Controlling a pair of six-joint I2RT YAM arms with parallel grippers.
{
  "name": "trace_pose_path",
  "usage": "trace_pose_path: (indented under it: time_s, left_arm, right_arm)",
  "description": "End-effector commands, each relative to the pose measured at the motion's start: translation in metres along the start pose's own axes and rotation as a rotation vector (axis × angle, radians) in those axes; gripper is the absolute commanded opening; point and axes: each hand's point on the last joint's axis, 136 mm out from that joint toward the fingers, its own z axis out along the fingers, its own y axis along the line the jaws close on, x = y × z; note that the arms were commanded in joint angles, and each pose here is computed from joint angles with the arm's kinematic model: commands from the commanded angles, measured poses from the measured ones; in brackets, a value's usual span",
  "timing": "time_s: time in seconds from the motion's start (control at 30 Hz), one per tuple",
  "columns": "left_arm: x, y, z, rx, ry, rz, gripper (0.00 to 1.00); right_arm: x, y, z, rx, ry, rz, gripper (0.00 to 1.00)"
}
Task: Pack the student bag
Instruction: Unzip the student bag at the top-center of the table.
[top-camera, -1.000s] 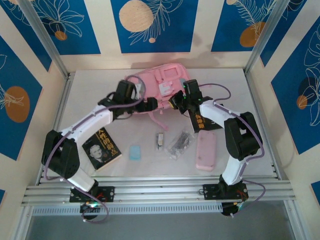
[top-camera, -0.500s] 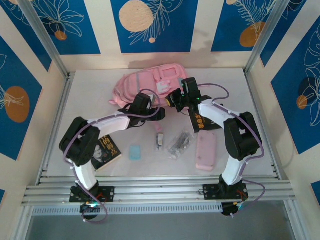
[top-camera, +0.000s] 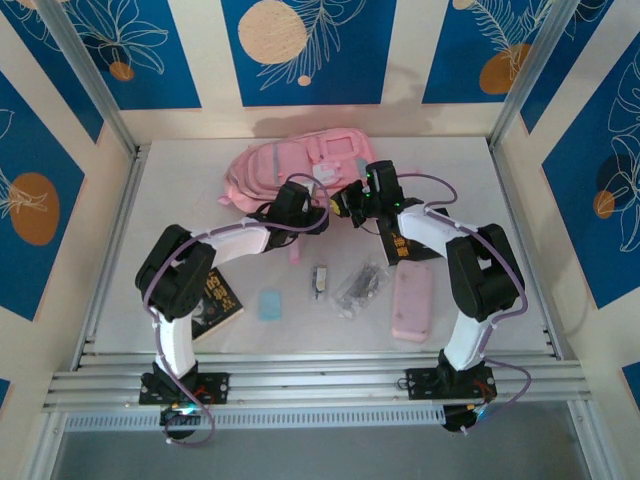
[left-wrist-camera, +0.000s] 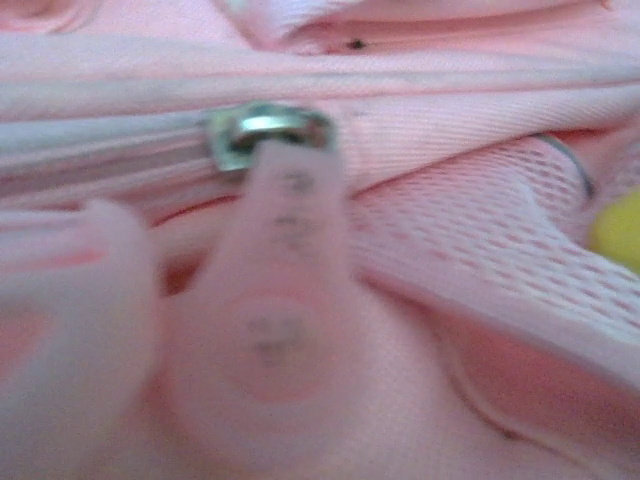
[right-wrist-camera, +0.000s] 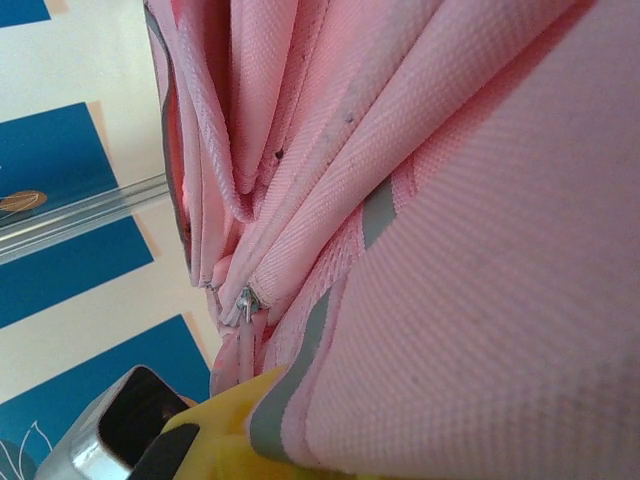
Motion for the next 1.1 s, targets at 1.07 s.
trace_pose_path:
  time_s: [1.07]
  left_arm:
    - [0.012, 0.085, -0.109, -0.026, 0.374, -0.114, 0.00]
  right_arm:
    - [-0.090, -0.029, -0.026, 0.150, -0.062, -0.323, 0.00]
